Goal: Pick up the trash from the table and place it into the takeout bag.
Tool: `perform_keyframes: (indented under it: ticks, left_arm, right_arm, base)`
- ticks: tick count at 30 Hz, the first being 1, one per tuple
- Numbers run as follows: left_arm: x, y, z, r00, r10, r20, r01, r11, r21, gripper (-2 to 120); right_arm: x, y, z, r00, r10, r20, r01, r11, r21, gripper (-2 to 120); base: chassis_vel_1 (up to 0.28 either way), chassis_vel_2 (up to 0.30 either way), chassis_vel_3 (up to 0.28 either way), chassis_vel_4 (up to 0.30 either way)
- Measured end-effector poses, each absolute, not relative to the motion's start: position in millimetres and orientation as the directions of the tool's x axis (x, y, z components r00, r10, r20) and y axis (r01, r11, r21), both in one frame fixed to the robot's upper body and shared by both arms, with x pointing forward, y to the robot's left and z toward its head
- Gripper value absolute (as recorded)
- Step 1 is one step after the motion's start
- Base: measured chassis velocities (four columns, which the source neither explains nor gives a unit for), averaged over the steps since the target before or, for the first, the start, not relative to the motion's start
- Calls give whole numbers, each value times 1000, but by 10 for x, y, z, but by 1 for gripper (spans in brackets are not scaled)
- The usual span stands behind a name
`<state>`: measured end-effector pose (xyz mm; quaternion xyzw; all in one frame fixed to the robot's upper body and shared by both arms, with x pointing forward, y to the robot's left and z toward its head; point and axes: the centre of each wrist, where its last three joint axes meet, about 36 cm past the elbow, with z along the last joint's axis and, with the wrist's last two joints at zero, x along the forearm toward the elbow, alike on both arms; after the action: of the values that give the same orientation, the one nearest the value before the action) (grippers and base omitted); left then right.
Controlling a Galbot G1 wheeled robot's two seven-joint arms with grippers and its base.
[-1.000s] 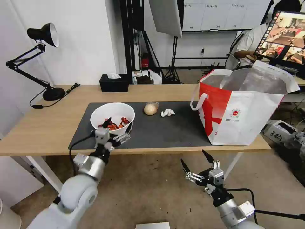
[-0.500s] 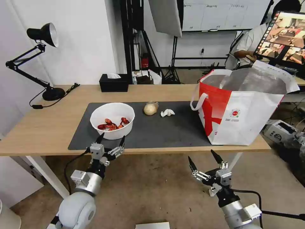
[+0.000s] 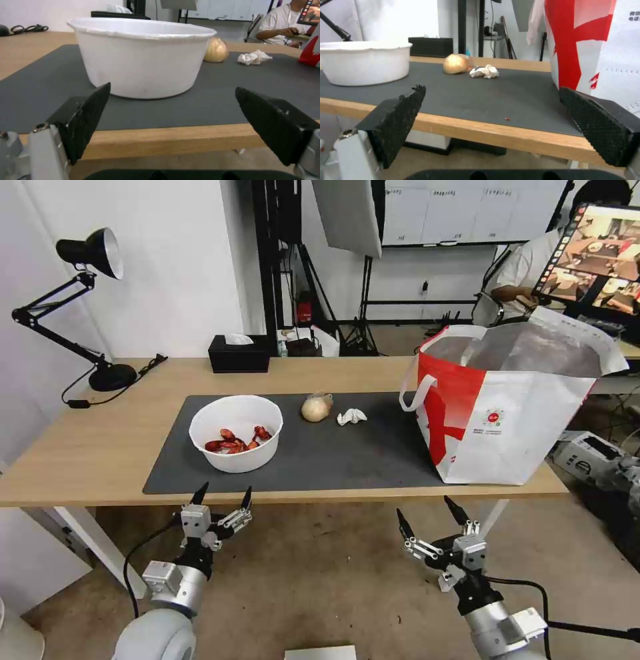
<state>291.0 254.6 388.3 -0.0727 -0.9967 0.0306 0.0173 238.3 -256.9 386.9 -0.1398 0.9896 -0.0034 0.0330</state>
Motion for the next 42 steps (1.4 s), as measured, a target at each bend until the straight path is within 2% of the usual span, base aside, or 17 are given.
perform_keyframes:
  ticks: [24, 28, 31, 33, 35, 42]
  left_arm:
    - [2857, 2561, 3918, -989, 144, 30, 142, 988, -66, 100]
    - [2853, 2555, 3920, -989, 142, 29, 140, 988, -67, 100]
    - [2859, 2571, 3936, -990, 137, 23, 135, 989, -65, 100]
    - [2860, 2573, 3938, -990, 136, 23, 134, 989, -64, 100]
    - [2857, 2581, 3956, -991, 132, 18, 131, 989, -62, 100]
    - [2837, 2579, 3970, -992, 127, 16, 125, 990, -65, 100]
  right_arm:
    - [2426, -2551, 3842, -956, -287, -61, -287, 958, -17, 100]
    - [2548, -2529, 3868, -948, -312, -68, -312, 950, -4, 100]
    - [2865, -2490, 3978, -934, -345, -89, -347, 938, 6, 100]
    - [2911, -2487, 3997, -932, -351, -93, -353, 936, 5, 100]
    - [3207, -2472, 4114, -918, -381, -110, -383, 924, 1, 100]
    - [3531, -2424, 4179, -895, -435, -97, -438, 899, 0, 100]
  base:
    - [0, 0, 0, 0]
    - [0, 0, 0, 0]
    - [0, 0, 0, 0]
    - [0, 0, 0, 0]
    - [0, 0, 0, 0]
    - [0, 0, 0, 0]
